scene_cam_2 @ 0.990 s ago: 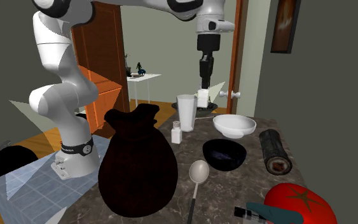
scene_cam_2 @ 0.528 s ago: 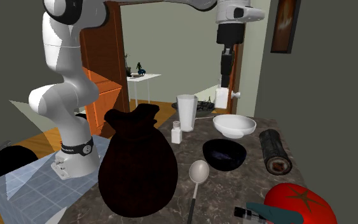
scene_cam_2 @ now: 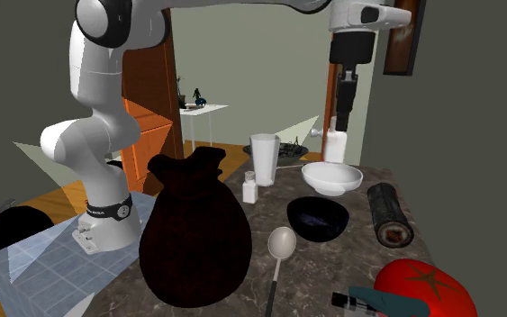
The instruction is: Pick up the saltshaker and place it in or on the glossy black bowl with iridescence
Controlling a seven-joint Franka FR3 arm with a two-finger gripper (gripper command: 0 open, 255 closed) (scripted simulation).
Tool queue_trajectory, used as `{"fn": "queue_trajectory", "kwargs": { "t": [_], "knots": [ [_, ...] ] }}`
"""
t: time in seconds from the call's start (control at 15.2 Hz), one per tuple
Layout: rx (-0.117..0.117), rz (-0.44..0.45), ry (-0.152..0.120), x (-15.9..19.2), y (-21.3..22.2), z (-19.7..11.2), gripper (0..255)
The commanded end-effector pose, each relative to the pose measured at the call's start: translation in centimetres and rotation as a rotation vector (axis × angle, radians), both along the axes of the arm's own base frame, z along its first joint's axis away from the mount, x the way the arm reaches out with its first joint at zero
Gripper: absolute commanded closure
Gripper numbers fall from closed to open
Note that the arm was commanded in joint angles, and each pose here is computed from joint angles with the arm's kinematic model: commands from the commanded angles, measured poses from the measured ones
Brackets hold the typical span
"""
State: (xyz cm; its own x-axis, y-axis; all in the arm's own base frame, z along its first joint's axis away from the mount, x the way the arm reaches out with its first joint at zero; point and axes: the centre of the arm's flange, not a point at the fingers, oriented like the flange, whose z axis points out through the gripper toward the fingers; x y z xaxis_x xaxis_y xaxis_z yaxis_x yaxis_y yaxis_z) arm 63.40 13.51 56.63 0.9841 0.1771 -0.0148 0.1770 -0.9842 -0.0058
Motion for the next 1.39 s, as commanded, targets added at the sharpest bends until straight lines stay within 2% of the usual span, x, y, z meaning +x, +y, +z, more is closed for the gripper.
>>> {"fn": "queue_trajectory", "kwargs": {
  "t": [0.0, 1.06, 1.32],
  "knots": [
    [0.000, 0.000, 0.000, 0.0, 0.0, -1.1, 255],
    [0.000, 0.000, 0.000, 0.0, 0.0, -9.7, 255],
    [0.000, 0.000, 0.000, 0.0, 0.0, -9.7, 255]
  ]
}}
